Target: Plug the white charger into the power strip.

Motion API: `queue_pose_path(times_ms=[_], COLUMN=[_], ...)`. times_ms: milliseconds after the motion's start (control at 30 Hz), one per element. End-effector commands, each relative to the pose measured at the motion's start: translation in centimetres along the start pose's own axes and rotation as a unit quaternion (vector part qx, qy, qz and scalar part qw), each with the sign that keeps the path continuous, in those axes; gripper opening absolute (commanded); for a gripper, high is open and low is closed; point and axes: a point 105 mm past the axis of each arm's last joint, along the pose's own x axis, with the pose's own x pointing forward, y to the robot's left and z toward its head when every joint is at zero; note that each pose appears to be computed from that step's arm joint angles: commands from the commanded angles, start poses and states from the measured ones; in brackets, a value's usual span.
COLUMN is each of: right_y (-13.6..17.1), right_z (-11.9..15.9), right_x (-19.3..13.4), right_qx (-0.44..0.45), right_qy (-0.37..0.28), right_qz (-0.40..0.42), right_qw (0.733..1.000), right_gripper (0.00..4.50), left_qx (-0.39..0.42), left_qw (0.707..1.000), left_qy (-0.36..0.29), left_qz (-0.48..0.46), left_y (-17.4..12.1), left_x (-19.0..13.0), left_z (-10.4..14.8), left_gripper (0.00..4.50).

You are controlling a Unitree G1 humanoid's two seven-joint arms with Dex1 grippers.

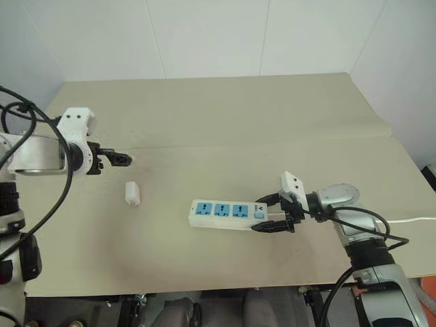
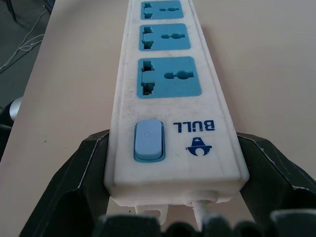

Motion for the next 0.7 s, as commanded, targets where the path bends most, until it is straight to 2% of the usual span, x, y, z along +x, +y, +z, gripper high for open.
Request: queue_pose_path(times_ms=[33,100,300,700], right_y=[-0.1,-0.1,0.0,0.5], right_z=[0.0,0.0,-0.2,-0.4], right_x=[0.1,0.2,0.3,0.3], right_qx=[-0.007,-0.007,-0.004,0.002], right_qy=[-0.006,-0.010,-0.016,-0.025], right_qz=[-0.010,-0.013,-0.026,-0.043], right_qw=[1.000,1.000,1.000,0.999], right_gripper=[3.43,3.43,3.43,3.43], left_qx=[-0.076,-0.121,-0.178,-0.180], left_qw=[0.997,0.992,0.982,0.979], left_qy=[-0.003,0.003,0.019,0.059], left_qz=[0.023,0.036,0.063,0.080], left_y=[0.3,0.0,-1.2,-1.1], left_x=[-0.7,-0.7,0.2,1.4], left_z=[0.2,0.0,-0.2,-2.2], left_gripper=[4.50,4.50,4.50,4.50])
